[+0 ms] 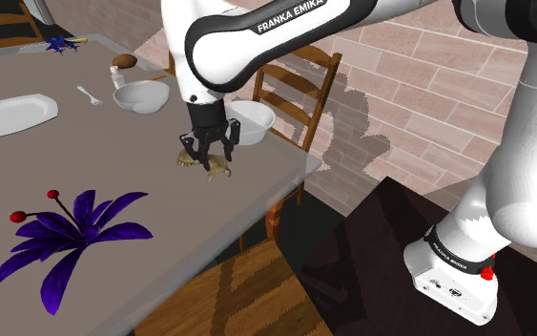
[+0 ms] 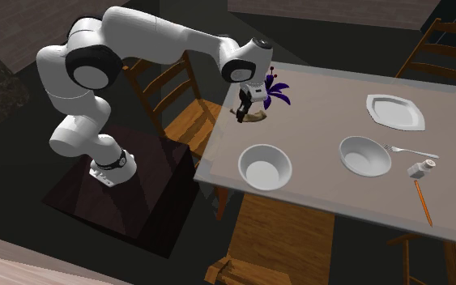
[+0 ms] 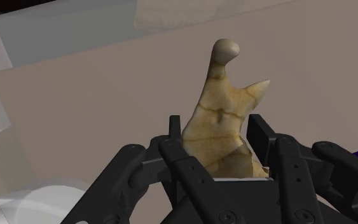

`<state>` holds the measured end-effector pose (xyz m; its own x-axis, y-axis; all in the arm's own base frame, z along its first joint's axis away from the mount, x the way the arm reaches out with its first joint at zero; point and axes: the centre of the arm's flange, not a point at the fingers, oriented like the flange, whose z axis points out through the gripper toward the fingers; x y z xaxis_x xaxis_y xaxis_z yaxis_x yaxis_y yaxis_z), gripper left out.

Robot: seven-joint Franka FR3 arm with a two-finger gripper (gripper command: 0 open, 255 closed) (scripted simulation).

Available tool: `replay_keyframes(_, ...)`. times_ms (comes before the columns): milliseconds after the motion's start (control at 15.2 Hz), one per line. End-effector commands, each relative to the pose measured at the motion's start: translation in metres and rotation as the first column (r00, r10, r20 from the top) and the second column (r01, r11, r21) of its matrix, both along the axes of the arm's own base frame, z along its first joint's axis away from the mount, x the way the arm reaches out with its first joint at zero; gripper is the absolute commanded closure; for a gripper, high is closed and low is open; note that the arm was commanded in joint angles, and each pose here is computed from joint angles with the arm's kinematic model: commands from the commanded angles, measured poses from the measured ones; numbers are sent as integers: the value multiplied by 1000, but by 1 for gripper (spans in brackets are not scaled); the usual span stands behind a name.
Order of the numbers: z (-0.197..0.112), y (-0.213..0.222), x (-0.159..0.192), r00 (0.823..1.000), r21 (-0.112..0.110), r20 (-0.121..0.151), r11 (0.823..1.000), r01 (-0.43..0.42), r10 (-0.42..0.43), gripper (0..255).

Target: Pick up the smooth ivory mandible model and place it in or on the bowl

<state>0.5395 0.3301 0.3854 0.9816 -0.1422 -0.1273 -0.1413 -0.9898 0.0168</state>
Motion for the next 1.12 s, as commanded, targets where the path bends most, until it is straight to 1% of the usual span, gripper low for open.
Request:
replay_keyframes(0, 12, -1, 0, 1000, 0, 0, 1000, 0, 0, 255)
replay_keyframes(792, 74, -1, 0, 1000, 0, 0, 1000, 0, 0, 255)
replay_keyframes(1056, 75, -47, 25, 1000, 0, 0, 1000, 0, 0, 255)
